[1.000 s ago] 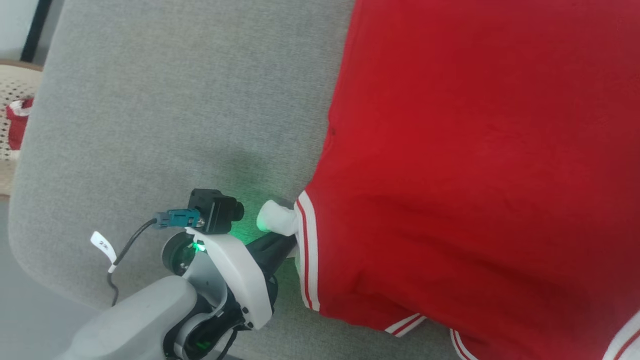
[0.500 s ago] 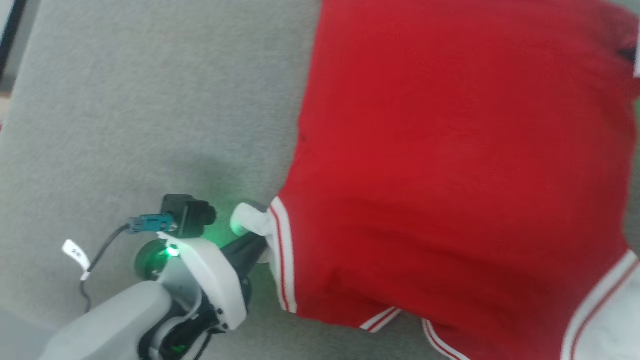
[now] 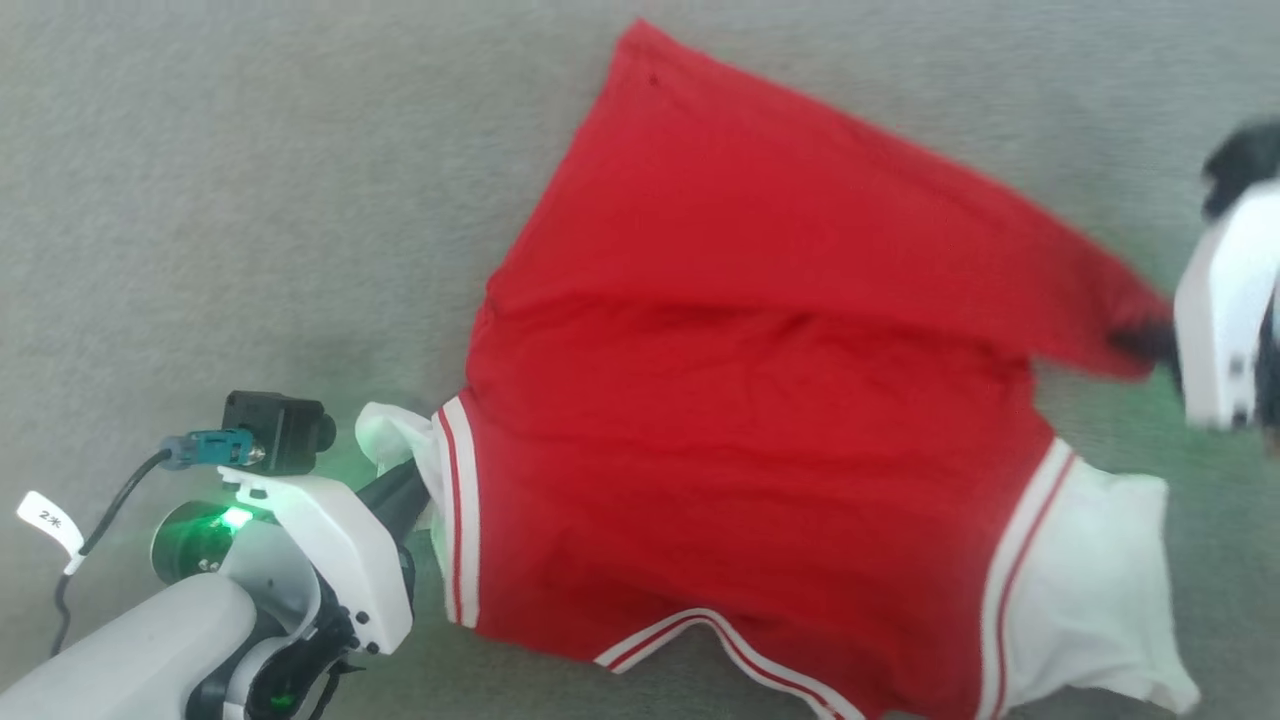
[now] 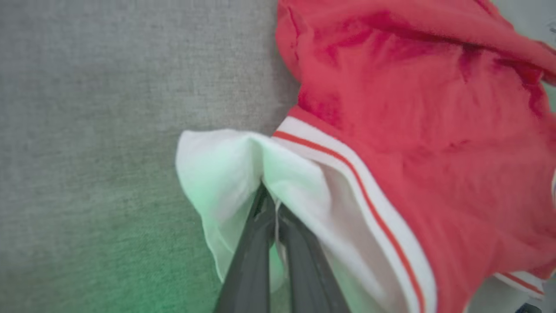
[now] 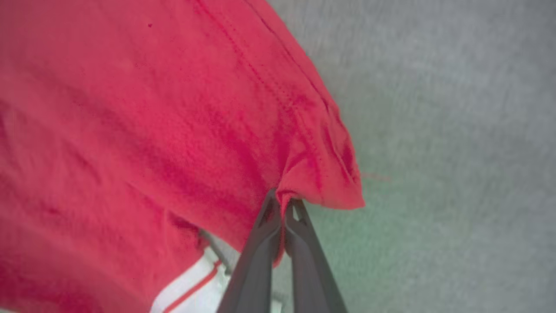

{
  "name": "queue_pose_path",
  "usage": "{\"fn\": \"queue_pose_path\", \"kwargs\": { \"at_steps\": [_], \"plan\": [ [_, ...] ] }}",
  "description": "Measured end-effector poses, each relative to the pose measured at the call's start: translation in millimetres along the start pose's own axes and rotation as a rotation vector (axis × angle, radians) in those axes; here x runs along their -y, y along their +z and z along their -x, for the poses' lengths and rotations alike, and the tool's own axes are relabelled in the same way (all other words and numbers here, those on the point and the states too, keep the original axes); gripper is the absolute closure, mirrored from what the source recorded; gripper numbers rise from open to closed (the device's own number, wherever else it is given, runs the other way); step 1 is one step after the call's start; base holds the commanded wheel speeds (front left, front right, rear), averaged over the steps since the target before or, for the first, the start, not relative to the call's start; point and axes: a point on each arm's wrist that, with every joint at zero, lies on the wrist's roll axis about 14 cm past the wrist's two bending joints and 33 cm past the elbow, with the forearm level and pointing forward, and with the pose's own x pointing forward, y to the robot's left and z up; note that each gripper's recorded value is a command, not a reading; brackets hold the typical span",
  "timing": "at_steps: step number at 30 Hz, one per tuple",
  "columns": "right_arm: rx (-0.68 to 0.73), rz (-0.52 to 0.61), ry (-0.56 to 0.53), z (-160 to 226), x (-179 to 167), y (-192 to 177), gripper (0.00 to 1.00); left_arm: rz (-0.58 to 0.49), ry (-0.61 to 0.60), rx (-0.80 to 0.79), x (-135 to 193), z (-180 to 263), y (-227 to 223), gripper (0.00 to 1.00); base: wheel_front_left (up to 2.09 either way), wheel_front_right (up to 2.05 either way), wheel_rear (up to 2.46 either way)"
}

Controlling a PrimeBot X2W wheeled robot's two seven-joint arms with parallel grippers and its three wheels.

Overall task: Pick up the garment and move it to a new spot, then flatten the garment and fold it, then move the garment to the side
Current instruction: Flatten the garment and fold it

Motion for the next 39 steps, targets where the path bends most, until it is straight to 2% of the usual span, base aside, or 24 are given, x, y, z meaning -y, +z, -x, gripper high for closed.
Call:
{"fn": "queue_pose_path", "kwargs": {
  "at_steps": [5, 9, 15, 16, 17, 18, 24, 32, 39],
  "plan": [
    [-0.035, -0.049, 0.017, 17, -2, -56, 1.0, -0.024, -0.031, 0.008, 12, -3, 10, 1.0, 0.0, 0.0, 0.0],
    [-0.068, -0.121, 0.035, 16, -9, -100, 1.0, -0.024, -0.023, 0.004, 13, -4, 11, 1.0, 0.0, 0.0, 0.0],
    [0.025, -0.214, 0.018, 4, -7, -109, 1.0, -0.019, -0.024, -0.002, 13, -7, 10, 1.0, 0.0, 0.0, 0.0],
    [0.039, -0.214, 0.009, 3, -6, -109, 0.94, -0.018, -0.025, 0.0, 13, -7, 11, 1.0, 0.0, 0.0, 0.0],
    [0.053, -0.217, 0.005, 1, -6, -108, 0.42, -0.018, -0.025, 0.001, 13, -7, 11, 1.0, 0.0, 0.0, 0.0],
    [0.068, -0.22, 0.005, 1, -6, -107, 0.0, -0.017, -0.024, 0.003, 13, -6, 11, 1.0, 0.0, 0.0, 0.0],
    [0.204, -0.163, 0.012, 16, -12, -78, 0.0, -0.011, -0.021, 0.023, 12, 1, 13, 1.0, 0.0, 0.0, 0.0],
    [0.465, -0.022, 0.004, 58, -25, -4, 0.0, 0.006, -0.015, 0.042, 12, 13, 10, 1.0, 0.0, 0.0, 0.0],
    [0.547, 0.099, 0.057, 52, -53, 58, 0.0, 0.026, -0.016, 0.051, 13, 18, 7, 1.0, 0.0, 0.0, 0.0]
  ]
}}
